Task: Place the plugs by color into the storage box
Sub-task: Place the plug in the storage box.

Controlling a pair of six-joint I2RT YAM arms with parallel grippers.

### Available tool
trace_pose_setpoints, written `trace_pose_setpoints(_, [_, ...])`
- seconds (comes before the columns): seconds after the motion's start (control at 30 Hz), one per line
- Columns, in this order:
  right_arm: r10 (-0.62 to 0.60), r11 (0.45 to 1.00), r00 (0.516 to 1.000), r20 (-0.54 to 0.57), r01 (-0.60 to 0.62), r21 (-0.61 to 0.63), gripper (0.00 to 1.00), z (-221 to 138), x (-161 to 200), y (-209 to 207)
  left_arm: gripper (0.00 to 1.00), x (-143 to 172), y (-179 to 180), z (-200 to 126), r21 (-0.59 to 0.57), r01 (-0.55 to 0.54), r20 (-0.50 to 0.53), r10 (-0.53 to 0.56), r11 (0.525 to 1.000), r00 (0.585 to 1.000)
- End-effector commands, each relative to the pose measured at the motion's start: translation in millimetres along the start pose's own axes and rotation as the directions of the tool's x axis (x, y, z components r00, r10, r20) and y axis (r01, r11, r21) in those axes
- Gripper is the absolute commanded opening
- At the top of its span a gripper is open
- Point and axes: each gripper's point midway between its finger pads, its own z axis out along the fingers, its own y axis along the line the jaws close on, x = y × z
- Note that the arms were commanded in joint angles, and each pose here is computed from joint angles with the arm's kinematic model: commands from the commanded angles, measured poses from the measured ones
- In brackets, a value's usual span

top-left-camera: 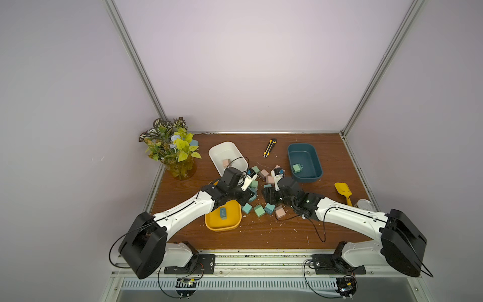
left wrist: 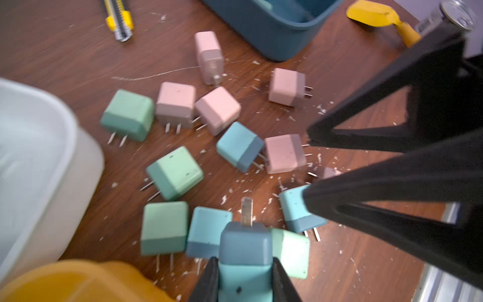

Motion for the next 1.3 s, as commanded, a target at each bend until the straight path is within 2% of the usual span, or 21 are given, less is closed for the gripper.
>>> trace_pose_setpoints(0.0, [-0.041, 0.996, 0.998, 0.044, 0.044, -0.079, 0.62, -0.4, -17.2, 33.9, 0.15, 6.9, 19.0, -12.5, -0.034, 0.113, 0.036, -0.112, 0.993, 0.993])
trace_pose_setpoints(0.13, [-0.082, 0.991, 0.996, 0.029, 0.084, -0.105, 0.62, 7.9, -14.7, 53.6, 0.15, 21.9, 45.0, -19.3, -0.047, 0.226, 0.068, -0.223, 0.973, 0.972])
trace_pose_setpoints(0.23, [-0.099, 0.988, 0.995, 0.011, 0.099, -0.119, 0.62, 15.2, -11.1, 63.9, 0.15, 25.8, 64.7, -24.6, -0.019, 0.338, 0.109, -0.334, 0.941, 0.936])
trace_pose_setpoints(0.33, [-0.103, 0.986, 0.995, 0.006, 0.103, -0.133, 0.62, 20.1, -9.7, 72.2, 0.16, 25.9, 77.3, -26.7, -0.012, 0.390, 0.135, -0.385, 0.921, 0.913])
trace_pose_setpoints(0.5, [-0.105, 0.985, 0.994, -0.014, 0.102, -0.139, 0.62, 29.2, -6.3, 78.3, 0.19, 27.1, 84.5, -19.5, -0.023, 0.407, 0.132, -0.401, 0.913, 0.906])
trace_pose_setpoints(0.53, [-0.106, 0.985, 0.994, -0.019, 0.102, -0.139, 0.62, 30.4, -6.0, 78.9, 0.23, 27.2, 85.4, -17.6, -0.023, 0.408, 0.130, -0.402, 0.912, 0.906])
trace_pose_setpoints(0.67, [-0.112, 0.986, 0.993, -0.026, 0.108, -0.128, 0.63, 32.2, -3.5, 76.9, 0.54, 33.6, 90.4, -9.2, -0.041, 0.407, 0.098, -0.401, 0.913, 0.911])
trace_pose_setpoints(0.73, [-0.117, 0.987, 0.993, -0.026, 0.113, -0.118, 0.63, 32.3, -3.2, 75.0, 0.60, 34.9, 93.3, -7.8, -0.054, 0.408, 0.095, -0.402, 0.911, 0.911])
trace_pose_setpoints(0.9, [-0.125, 0.990, 0.992, -0.028, 0.123, -0.072, 0.63, 34.5, -3.5, 66.8, 0.63, 31.5, 96.5, -12.5, -0.076, 0.396, 0.125, -0.386, 0.915, 0.914])
trace_pose_setpoints(1.27, [-0.146, 0.988, 0.988, -0.038, 0.144, -0.059, 0.63, 40.7, -6.4, 69.9, 0.63, 26.6, 98.9, -22.4, -0.109, 0.362, 0.166, -0.342, 0.926, 0.925])
